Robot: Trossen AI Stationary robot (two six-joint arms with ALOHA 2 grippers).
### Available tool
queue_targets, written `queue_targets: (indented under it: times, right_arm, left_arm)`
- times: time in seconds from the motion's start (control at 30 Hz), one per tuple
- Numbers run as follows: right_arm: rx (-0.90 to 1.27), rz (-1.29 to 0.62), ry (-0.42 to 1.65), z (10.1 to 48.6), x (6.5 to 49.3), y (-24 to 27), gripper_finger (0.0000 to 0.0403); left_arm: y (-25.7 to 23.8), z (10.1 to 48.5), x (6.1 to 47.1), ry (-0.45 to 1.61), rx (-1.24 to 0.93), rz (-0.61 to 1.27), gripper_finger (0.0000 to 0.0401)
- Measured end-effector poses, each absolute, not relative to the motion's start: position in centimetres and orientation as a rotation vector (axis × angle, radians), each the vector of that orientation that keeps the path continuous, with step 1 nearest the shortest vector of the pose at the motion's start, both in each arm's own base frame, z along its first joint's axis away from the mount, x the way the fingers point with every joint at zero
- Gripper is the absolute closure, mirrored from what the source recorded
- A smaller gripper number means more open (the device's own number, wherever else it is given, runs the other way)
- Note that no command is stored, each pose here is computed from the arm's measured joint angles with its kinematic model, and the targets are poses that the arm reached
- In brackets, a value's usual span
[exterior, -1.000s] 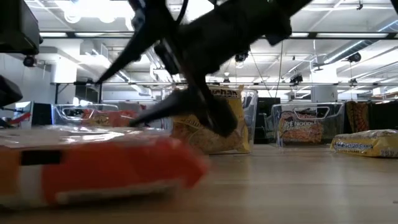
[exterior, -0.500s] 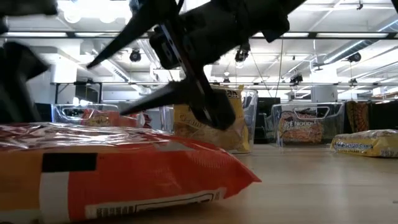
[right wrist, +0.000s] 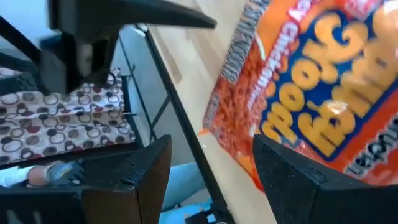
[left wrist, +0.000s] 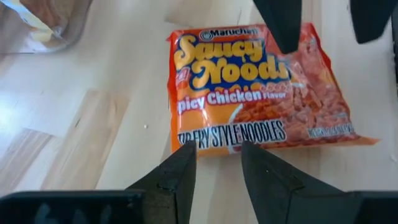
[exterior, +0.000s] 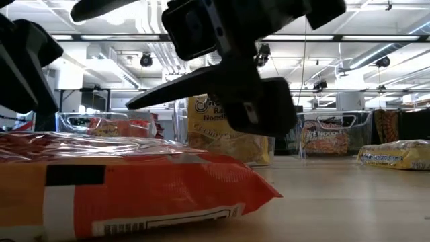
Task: Sort Maruchan noodles
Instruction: Put the orange noodle pack into the top left transparent bin
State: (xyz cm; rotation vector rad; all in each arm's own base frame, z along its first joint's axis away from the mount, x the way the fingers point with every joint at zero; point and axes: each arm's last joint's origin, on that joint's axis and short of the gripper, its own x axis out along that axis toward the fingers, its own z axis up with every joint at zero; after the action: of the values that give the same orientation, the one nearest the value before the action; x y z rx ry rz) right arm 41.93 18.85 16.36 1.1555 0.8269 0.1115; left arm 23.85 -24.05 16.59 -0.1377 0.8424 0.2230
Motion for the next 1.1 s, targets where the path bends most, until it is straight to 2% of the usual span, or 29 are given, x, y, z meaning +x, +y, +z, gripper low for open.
queue_targets:
  times: [0.33, 0.63, 1.1]
  right_arm:
    - [1.047, -0.045, 0.844, 14.9, 41.9, 17.2, 0.0188]
    - [1.01, -0.071, 0.814, 14.9, 42.8, 14.8, 0.0188]
    - [1.01, -0.005, 0.817, 16.4, 42.8, 14.5, 0.0188]
  left_arm:
    - [-24.4, 17.1, 24.7, 0.779, -0.166, 0.179, 0.029]
    - [-24.5, 16.2, 25.7, 0.757, -0.185, 0.173, 0.029]
    - [-24.5, 14.0, 25.8, 0.826, -0.239, 0.205, 0.029]
